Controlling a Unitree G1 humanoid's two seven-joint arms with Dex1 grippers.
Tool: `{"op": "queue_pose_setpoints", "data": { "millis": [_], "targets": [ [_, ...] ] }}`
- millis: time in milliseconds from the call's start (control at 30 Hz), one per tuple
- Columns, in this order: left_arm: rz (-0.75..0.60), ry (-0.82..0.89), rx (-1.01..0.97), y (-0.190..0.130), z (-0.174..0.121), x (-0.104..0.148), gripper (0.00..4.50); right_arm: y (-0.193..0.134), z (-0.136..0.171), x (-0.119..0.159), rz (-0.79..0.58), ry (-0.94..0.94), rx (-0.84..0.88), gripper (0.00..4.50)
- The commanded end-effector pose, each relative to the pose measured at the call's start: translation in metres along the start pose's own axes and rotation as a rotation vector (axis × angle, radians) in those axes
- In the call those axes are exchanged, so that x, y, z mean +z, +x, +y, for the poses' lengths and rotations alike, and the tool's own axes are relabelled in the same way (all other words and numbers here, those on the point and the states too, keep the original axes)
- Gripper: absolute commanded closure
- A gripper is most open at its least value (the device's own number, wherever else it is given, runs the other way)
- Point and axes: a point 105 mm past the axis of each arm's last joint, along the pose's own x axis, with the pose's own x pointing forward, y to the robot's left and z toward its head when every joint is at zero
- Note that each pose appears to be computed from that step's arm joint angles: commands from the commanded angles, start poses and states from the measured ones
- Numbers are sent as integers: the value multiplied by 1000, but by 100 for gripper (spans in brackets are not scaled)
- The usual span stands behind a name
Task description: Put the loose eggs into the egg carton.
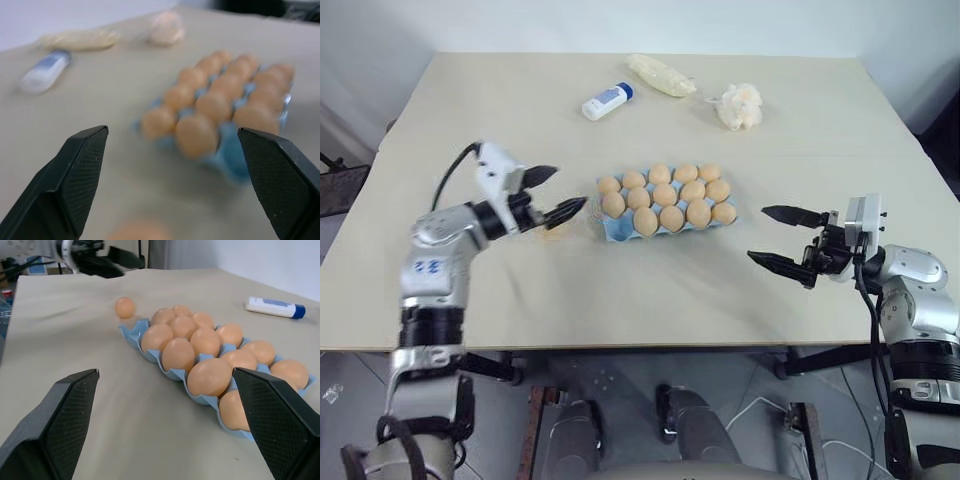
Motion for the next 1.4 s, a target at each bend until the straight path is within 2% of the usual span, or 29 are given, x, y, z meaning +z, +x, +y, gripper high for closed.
{"op": "queue_pose_setpoints", "data": {
  "millis": [33, 233, 400, 533, 767, 1067, 1167, 1300, 1400],
  "targets": [
    [12, 5, 55, -30, 3, 0, 8, -4, -5, 8, 1, -33, 2, 0],
    [116, -78, 127, -57, 1, -36, 8, 1, -10, 8, 15, -28, 20, 0],
    [131, -112, 152, -57, -3, -44, 8, 3, -12, 9, 24, -30, 30, 0],
    [54, -90, 149, -32, -3, -32, 8, 4, -13, 9, 28, -31, 31, 0],
    [-12, -94, 125, 20, 7, -30, 8, 4, -9, 7, 33, -27, 25, 0],
    [59, -129, 78, 62, 11, -56, 8, -5, -2, 6, 49, -24, -9, 0],
    [77, -143, 63, 67, 12, -55, 66, -10, 0, 8, 53, -29, -32, 0],
    [53, -119, 57, 66, 18, -44, 190, -13, 1, 8, 57, -28, -55, 0],
    [13, -75, 26, 70, 16, -27, 213, -12, 1, 8, 55, -25, -62, 0]
  ]
}}
